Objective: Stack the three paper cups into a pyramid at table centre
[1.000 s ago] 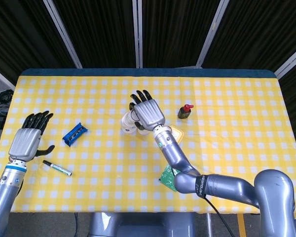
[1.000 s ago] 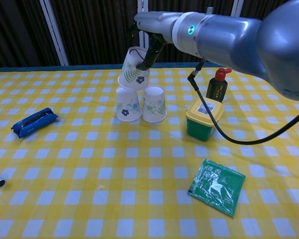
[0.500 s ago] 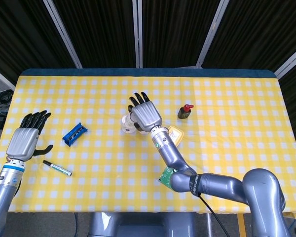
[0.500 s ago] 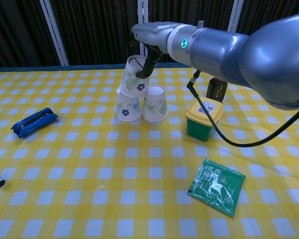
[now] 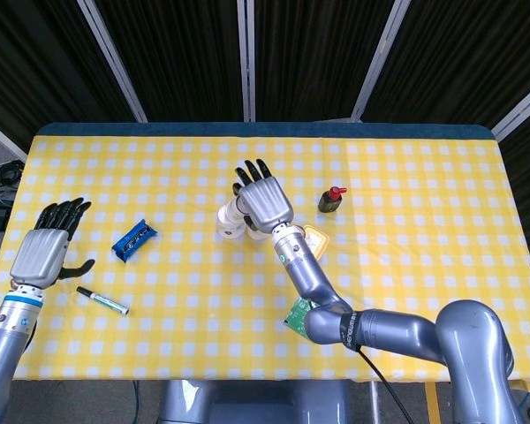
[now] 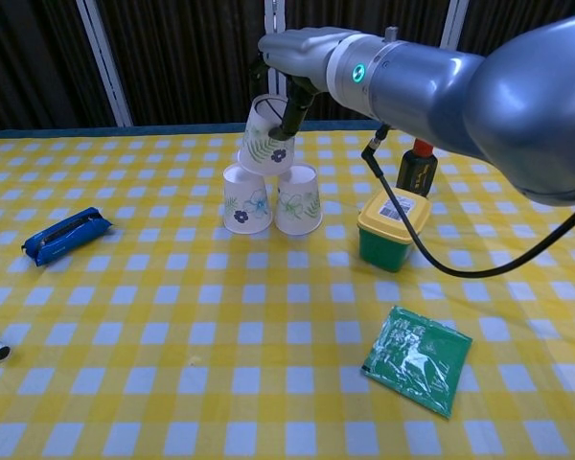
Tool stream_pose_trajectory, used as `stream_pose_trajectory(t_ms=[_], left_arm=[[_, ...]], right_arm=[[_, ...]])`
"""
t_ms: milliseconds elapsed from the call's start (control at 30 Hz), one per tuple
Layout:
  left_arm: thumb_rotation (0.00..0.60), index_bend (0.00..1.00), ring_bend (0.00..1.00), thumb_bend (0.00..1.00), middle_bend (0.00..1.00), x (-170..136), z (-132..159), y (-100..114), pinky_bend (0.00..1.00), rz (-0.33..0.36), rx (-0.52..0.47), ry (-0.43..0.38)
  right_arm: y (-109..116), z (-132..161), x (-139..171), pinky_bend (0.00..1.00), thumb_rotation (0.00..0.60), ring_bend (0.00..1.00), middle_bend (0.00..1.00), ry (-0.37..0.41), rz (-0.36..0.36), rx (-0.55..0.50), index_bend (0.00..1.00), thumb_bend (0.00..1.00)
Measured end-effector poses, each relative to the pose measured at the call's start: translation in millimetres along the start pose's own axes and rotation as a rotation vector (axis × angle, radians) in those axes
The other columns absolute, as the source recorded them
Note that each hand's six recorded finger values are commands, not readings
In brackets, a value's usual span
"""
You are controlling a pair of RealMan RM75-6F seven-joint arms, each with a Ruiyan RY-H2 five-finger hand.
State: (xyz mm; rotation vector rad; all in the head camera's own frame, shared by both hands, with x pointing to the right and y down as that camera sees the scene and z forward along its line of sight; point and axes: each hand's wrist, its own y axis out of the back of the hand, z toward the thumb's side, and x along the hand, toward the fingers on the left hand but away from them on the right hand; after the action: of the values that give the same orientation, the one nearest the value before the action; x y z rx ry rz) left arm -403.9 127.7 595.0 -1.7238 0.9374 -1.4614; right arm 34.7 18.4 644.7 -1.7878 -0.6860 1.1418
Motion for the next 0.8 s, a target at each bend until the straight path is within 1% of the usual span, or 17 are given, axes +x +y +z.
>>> stream_pose_trajectory(t_ms=[167,333,400,500,633,800], left_arm=[[0.6,0.0,0.0,0.25,0.0,0.1,-0.2,-0.8,0.0,-0.006,0.0,0.0],[0.6,0.0,0.0,0.25,0.0,0.9,-2.3,-0.6,0.0,-0.013,-0.004,0.008],[0.6,0.0,0.0,0.25,0.0,0.7,-2.0,-0.6,0.0,-0.013,-0.004,0.007],[0.6,0.0,0.0,0.25,0.0,0.6,-2.2,-0.5,0.0,-0.013,-0.004,0.007],[0.6,0.0,0.0,0.25,0.0,1.0,-2.6,0.5,0.0,-0.009,-0.005,0.009],[0.6,0.0,0.0,0.25,0.0,0.6,-4.1,2.6,0.0,0.001,-0.005,0.014]], right_arm=[[-2.8,-2.2,0.6,0.0,0.6,0.0,0.12,-0.011,0.009,0.028,0.46,0.24],[-9.5,-2.3,2.6,0.0,0.6,0.0,0.05,-0.018,0.042,0.041,0.32,0.21],[-9.5,-1.2,3.3,0.0,0.6,0.0,0.03,-0.017,0.045,0.039,0.29,0.2],[-7.0,-0.6,4.0,0.0,0.6,0.0,0.02,-0.019,0.037,0.036,0.25,0.18],[1.8,-0.7,7.3,0.0,0.6,0.0,0.0,-0.017,0.016,0.037,0.22,0.18],[15.7,-7.0,15.3,0.0,0.6,0.0,0.0,-0.023,-0.014,0.048,0.21,0.18]])
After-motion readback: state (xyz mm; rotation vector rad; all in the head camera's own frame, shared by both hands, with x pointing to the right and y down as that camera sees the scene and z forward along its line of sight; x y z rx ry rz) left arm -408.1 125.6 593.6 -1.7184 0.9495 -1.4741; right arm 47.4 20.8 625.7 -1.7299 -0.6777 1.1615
